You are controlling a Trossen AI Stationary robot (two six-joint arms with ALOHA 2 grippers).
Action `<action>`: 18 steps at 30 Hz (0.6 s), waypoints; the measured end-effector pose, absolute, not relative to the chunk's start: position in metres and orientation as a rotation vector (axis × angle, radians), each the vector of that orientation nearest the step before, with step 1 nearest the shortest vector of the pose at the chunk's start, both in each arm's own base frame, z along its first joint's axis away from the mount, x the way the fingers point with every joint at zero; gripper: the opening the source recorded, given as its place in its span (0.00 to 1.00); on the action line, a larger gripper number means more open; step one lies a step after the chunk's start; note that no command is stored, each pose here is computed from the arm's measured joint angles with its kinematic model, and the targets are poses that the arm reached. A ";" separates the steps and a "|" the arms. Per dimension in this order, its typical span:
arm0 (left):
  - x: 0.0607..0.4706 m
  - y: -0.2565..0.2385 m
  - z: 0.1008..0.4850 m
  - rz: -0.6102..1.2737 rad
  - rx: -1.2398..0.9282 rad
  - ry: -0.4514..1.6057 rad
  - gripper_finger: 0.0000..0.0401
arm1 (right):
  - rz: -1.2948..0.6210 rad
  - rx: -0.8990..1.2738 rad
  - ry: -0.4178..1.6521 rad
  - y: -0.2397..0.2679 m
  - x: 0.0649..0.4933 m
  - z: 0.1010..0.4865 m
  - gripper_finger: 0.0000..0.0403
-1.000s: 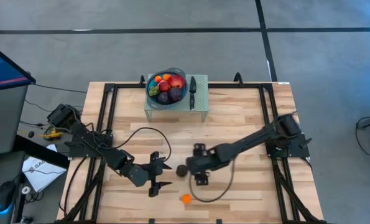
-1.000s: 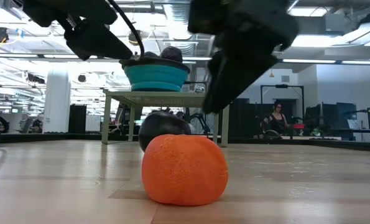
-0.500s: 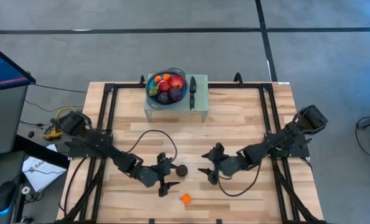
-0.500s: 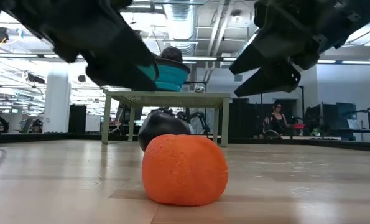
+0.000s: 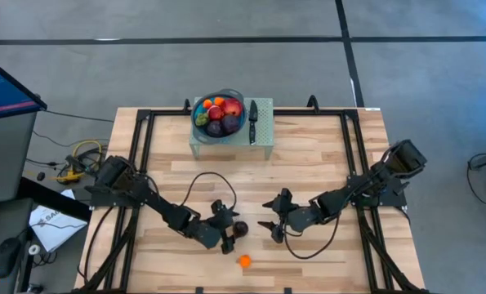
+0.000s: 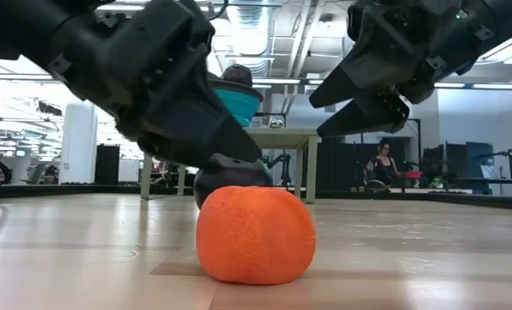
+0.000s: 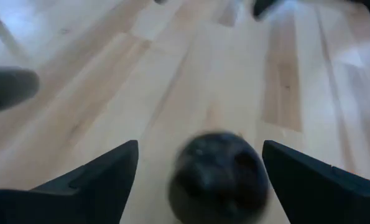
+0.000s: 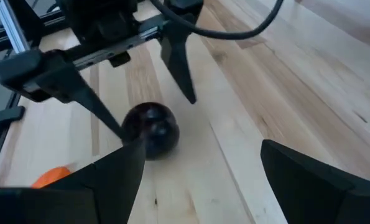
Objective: Pick & Place Fruit
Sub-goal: Put the purple plum into the blue strainer bowl
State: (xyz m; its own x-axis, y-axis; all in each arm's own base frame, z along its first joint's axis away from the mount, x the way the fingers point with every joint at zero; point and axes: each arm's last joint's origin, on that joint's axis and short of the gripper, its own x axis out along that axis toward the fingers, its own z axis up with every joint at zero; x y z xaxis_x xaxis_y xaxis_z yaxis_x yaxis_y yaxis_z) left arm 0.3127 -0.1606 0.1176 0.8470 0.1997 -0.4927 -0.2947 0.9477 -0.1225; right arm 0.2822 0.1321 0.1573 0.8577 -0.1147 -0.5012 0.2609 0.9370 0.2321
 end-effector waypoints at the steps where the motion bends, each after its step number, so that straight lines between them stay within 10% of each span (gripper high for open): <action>1: 0.313 -0.160 0.118 0.275 -0.192 0.489 0.83 | -0.199 0.299 0.505 0.132 0.282 0.157 0.78; 18: 0.325 -0.140 0.115 0.091 -0.047 0.596 0.80 | -0.186 0.312 0.503 0.136 0.281 0.157 0.78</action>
